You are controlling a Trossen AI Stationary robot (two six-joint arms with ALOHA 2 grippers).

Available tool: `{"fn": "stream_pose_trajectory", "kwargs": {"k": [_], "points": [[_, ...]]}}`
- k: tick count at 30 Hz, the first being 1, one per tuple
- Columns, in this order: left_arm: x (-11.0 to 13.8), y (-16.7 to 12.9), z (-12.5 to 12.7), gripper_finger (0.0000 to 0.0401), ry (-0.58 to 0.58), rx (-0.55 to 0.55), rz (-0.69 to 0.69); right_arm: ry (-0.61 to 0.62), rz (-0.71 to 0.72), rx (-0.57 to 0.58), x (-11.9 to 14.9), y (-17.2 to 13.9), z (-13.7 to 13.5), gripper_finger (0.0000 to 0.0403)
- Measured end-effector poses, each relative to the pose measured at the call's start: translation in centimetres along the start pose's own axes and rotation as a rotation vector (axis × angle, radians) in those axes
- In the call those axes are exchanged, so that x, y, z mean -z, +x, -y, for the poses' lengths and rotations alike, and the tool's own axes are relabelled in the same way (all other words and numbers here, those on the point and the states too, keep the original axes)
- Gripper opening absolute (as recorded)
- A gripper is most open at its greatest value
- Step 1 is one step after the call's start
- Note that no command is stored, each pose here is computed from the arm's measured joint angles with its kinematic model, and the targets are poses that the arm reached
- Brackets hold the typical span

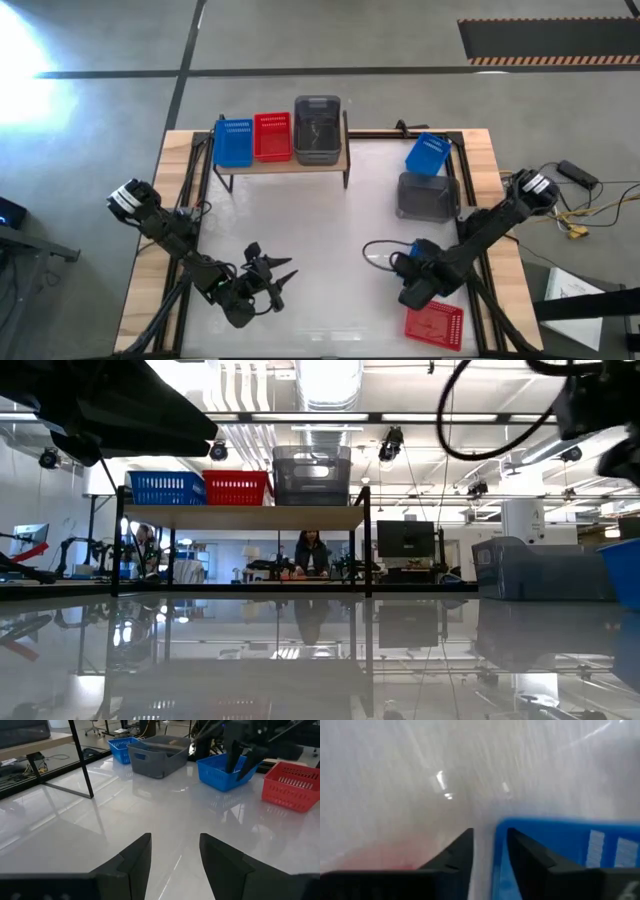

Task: Stack baskets on shelf by color
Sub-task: Stack the bottom blue bin on top of the blue bin on the shelf

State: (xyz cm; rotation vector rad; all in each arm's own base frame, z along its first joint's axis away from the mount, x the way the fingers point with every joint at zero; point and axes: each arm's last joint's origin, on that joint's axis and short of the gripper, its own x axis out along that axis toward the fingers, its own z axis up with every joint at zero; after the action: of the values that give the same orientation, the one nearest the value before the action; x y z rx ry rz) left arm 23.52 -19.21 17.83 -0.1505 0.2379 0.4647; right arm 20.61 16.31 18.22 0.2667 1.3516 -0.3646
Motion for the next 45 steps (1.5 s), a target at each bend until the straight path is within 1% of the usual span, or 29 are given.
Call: {"fn": "stream_pose_trajectory", "kwargs": {"k": [5, 6, 8, 11, 13, 15, 17, 19, 22, 24, 26, 28, 31, 34, 37, 41, 45], "points": [[0.0, 0.0, 0.0, 0.0152, 0.000, 0.000, 0.000, -0.177, 0.082, 0.045, -2.7, 0.7, -2.0, 0.0024], [0.0, 0.0, 0.0, 0.0152, -0.001, 0.000, 0.000, -0.232, 0.112, 0.043, -3.5, 0.9, -2.6, 0.0018], [0.0, 0.0, 0.0, 0.0152, 0.000, 0.000, 0.000, -0.370, 0.168, 0.011, -5.2, 1.4, -4.1, 0.0015], [-0.3, 0.0, 0.2, 0.0152, 0.001, 0.005, 0.003, -0.639, 0.292, -0.047, -8.1, 2.2, -6.9, 0.0015], [-0.8, -0.2, 0.6, 0.0152, 0.026, 0.029, -0.003, -0.809, 0.389, -0.063, -10.0, 2.8, -8.9, 0.0014], [-1.5, -0.6, 1.2, 0.0152, 0.056, 0.076, -0.013, -0.983, 0.456, -0.043, -11.6, 3.4, -10.6, 0.0014], [-2.4, -1.1, 1.8, 0.0152, 0.091, 0.121, -0.015, -1.144, 0.508, 0.012, -13.1, 4.0, -12.0, 0.0014], [-3.3, -1.7, 2.5, 0.0152, 0.143, 0.156, -0.004, -1.239, 0.536, 0.057, -14.6, 4.3, -13.1, 0.0022], [-4.5, -2.6, 3.5, 0.0152, 0.250, 0.193, 0.025, -1.297, 0.556, 0.083, -16.3, 3.8, -14.0, 0.0051], [-5.1, -3.1, 4.0, 0.0152, 0.321, 0.211, 0.043, -1.295, 0.535, 0.092, -17.0, 3.0, -13.9, 0.0076], [-5.5, -3.3, 4.3, 0.0152, 0.352, 0.219, 0.054, -1.260, 0.485, 0.090, -17.3, 2.2, -13.2, 0.0100], [-5.5, -3.3, 4.4, 0.0152, 0.365, 0.220, 0.056, -1.196, 0.430, 0.074, -17.2, 1.0, -11.9, 0.0116], [-5.2, -3.2, 4.4, 0.0152, 0.378, 0.245, 0.041, -1.063, 0.363, 0.065, -16.4, -0.4, -9.5, 0.0123], [-4.5, -2.9, 4.6, 0.0152, 0.431, 0.292, -0.005, -0.950, 0.318, 0.037, -14.1, -0.8, -7.0, 0.0121], [-4.5, -2.5, 4.7, 0.0152, 0.506, 0.345, -0.090, -0.829, 0.323, 0.001, -10.9, -0.8, -4.9, 0.0116], [-5.4, -1.1, 4.7, 0.0152, 0.587, 0.393, -0.271, -0.656, 0.404, -0.102, -6.7, -0.3, -2.7, 0.0110], [-5.6, 1.3, 4.5, 0.0152, 0.631, 0.459, -0.500, -0.532, 0.562, -0.202, -3.3, 1.2, -1.1, 0.0104]]}}
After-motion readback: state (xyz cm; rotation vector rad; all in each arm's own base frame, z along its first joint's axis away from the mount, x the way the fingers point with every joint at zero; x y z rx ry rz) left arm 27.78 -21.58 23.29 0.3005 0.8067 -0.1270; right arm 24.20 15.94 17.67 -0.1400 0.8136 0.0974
